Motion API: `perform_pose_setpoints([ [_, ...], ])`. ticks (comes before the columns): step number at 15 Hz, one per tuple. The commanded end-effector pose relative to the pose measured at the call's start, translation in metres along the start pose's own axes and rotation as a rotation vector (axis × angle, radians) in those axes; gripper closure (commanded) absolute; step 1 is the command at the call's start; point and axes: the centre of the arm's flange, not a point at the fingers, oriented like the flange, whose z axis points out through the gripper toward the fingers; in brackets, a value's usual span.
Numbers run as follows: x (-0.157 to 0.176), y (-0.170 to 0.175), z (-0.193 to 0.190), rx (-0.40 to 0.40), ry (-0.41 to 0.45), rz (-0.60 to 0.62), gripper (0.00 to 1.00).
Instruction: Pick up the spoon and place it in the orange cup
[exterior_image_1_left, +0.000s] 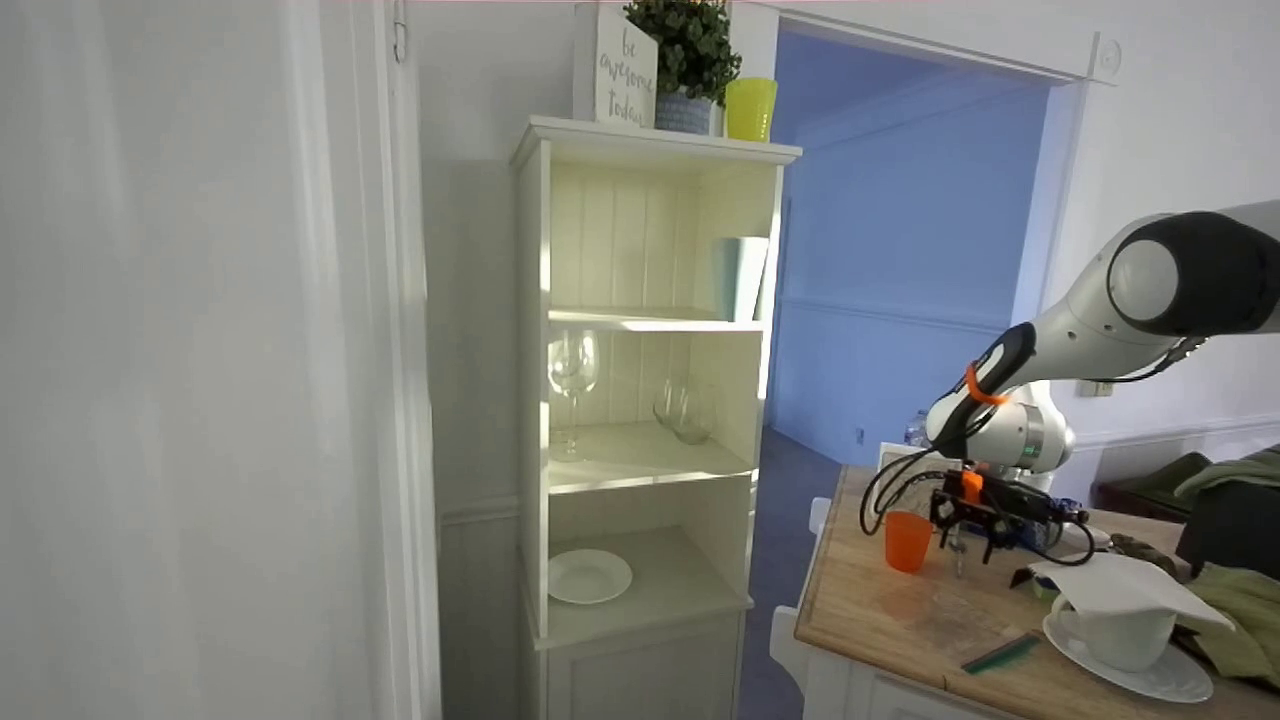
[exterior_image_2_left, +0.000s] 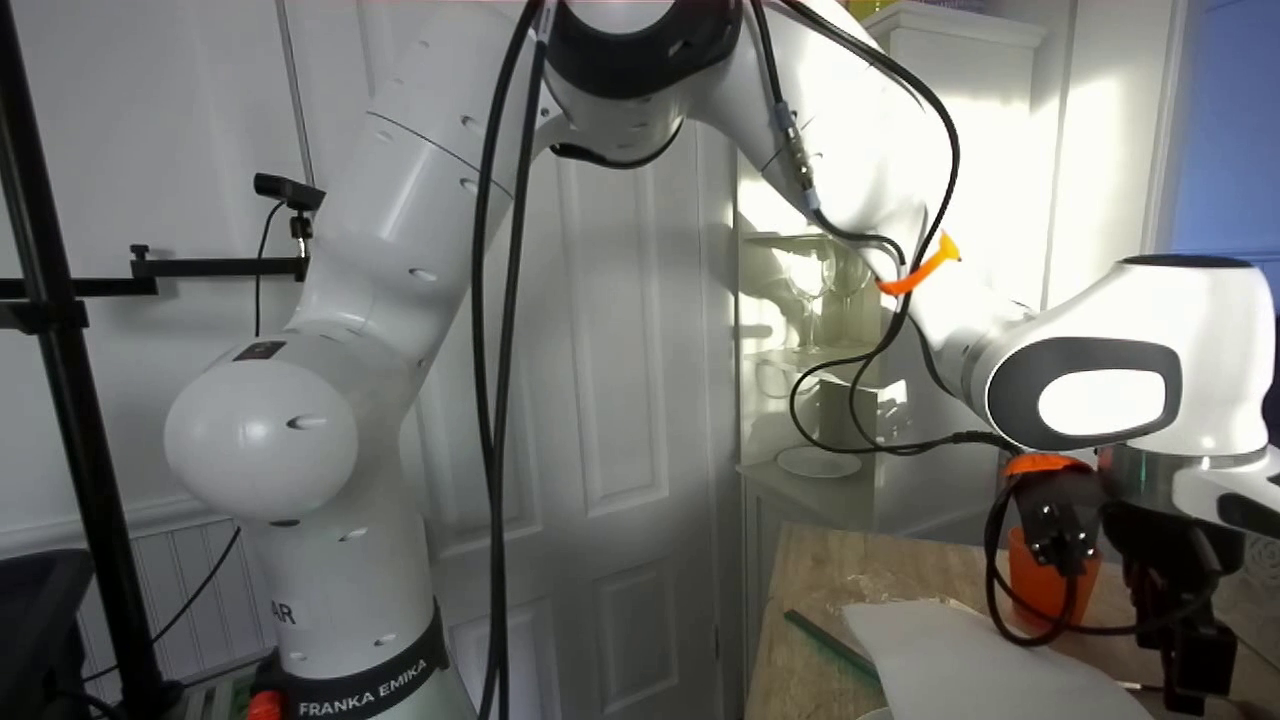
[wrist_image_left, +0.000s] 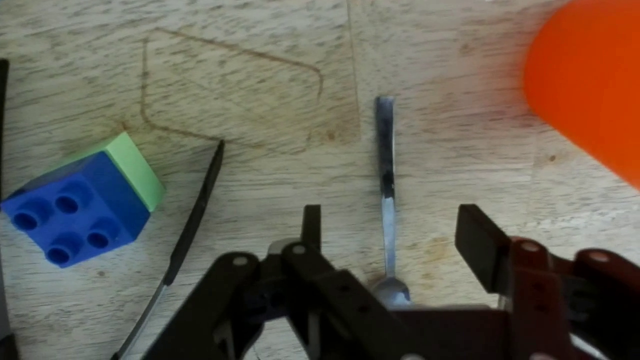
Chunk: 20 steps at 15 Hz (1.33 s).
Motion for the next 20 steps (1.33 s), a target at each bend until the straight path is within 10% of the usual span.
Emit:
perform_pose_setpoints([
  [1,0.012,-0.011,0.008,-0.025,-0.025,0.007,0.31],
  [8,0.027,-0.024,0.02,-0.042,-0.027,0.002,0.4],
  [16,0.033,-0.034,0.025,-0.118,-0.051,-0.088,0.94],
  [20,0.029,-0.024,-0.015,-0.122,-0.11,-0.094,1.0],
])
